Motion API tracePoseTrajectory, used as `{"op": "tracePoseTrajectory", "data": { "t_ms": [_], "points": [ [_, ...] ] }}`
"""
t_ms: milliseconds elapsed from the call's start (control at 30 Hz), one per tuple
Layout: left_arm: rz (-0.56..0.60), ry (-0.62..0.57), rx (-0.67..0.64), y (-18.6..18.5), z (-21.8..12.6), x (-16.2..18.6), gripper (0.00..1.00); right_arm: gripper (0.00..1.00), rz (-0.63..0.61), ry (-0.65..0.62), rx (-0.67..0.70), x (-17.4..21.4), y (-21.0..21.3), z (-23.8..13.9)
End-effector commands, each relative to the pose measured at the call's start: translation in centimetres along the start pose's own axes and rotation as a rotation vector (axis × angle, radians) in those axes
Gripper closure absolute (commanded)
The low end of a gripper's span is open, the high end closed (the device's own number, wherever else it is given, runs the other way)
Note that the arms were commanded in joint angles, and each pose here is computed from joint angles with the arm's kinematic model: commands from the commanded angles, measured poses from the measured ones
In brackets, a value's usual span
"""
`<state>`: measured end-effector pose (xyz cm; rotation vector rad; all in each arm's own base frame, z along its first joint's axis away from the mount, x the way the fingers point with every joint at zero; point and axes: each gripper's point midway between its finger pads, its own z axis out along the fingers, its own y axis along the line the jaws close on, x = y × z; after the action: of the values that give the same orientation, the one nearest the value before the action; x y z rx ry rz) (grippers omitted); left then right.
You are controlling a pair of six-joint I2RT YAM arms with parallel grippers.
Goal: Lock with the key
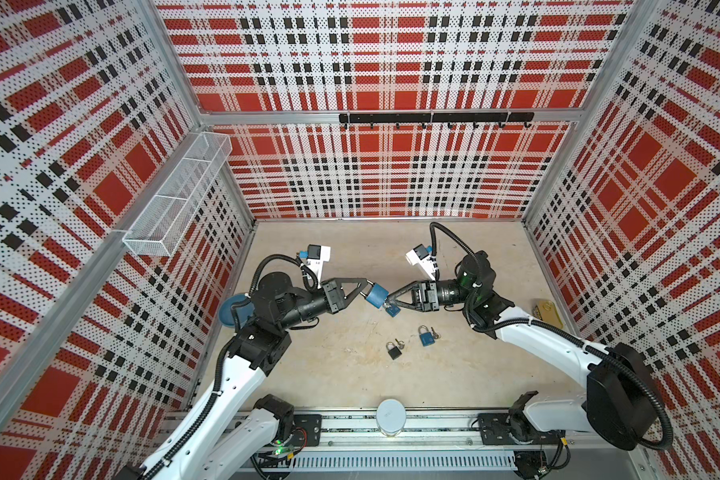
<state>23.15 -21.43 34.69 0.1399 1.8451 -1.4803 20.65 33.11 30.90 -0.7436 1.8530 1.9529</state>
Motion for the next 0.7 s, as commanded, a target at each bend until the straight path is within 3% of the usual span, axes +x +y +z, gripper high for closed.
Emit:
{"op": "tracePoseTrajectory", "data": {
  "t_ms": [0,533,667],
  "points": [
    [0.061,-0.083,0.072,-3.1,-0.9,-2.3,1.0,0.73,-0.042,0.006,-0.034,-0.2,0.7,0.4],
    [0.031,-0.073,0.054,-1.7,-0.4,-1.5,1.0,0.86,-0.043,0.009,-0.057,-0.8,1.2,0.8],
    [0.033,-0.066,0.051,-1.5,-0.2,-1.3,1.0,1.0,-0.038,0.005,-0.068,-0.9,1.3,0.9]
  ]
}}
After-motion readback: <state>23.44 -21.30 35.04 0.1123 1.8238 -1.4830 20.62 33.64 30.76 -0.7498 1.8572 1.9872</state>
